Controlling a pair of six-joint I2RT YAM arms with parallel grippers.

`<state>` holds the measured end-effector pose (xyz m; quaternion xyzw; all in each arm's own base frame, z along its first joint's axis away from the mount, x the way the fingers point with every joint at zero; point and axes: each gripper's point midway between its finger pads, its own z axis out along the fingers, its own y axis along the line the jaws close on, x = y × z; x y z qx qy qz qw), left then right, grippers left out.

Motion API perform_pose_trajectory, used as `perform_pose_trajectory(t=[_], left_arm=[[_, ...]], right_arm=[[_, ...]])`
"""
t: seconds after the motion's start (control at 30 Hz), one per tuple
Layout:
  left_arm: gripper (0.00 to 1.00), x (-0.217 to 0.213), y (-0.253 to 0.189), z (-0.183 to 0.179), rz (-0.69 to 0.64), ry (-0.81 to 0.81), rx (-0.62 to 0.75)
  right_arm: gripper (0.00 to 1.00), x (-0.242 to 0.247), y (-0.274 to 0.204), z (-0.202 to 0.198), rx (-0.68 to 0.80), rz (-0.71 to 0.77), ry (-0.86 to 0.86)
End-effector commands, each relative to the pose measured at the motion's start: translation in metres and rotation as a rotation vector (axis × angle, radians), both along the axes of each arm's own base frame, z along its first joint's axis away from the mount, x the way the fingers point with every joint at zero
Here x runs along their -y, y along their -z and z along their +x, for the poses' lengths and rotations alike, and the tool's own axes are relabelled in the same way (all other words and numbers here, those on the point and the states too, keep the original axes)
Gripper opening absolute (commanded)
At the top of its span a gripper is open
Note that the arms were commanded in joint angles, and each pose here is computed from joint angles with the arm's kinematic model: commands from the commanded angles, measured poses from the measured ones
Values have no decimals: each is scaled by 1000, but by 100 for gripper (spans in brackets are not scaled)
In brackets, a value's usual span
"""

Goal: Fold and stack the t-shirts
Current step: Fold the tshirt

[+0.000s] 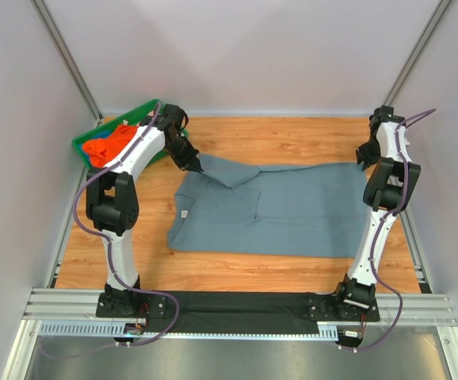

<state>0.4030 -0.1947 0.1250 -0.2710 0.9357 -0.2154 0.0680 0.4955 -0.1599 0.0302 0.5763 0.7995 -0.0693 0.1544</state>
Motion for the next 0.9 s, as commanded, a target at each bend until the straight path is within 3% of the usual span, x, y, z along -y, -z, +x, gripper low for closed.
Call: perform_pose_trajectory(t=[0.0,0.67,0.77,0.8,0.87], left_arm=[[0,-3,-25,-4,-3,10,63],[0,-5,-19,-8,9,26,62],[0,-5,-20,-8,5,25,62],[0,-5,-21,-7,5,25,64],[0,-6,-24,-8,10,21,63]], right_arm=[[36,12,-9,18,85,-11,59],[35,13,16,18,66,28,110],[21,12,15,17,66,27,101],[7,14,13,18,74,23,89],[0,15,-1,24,111,13,66]])
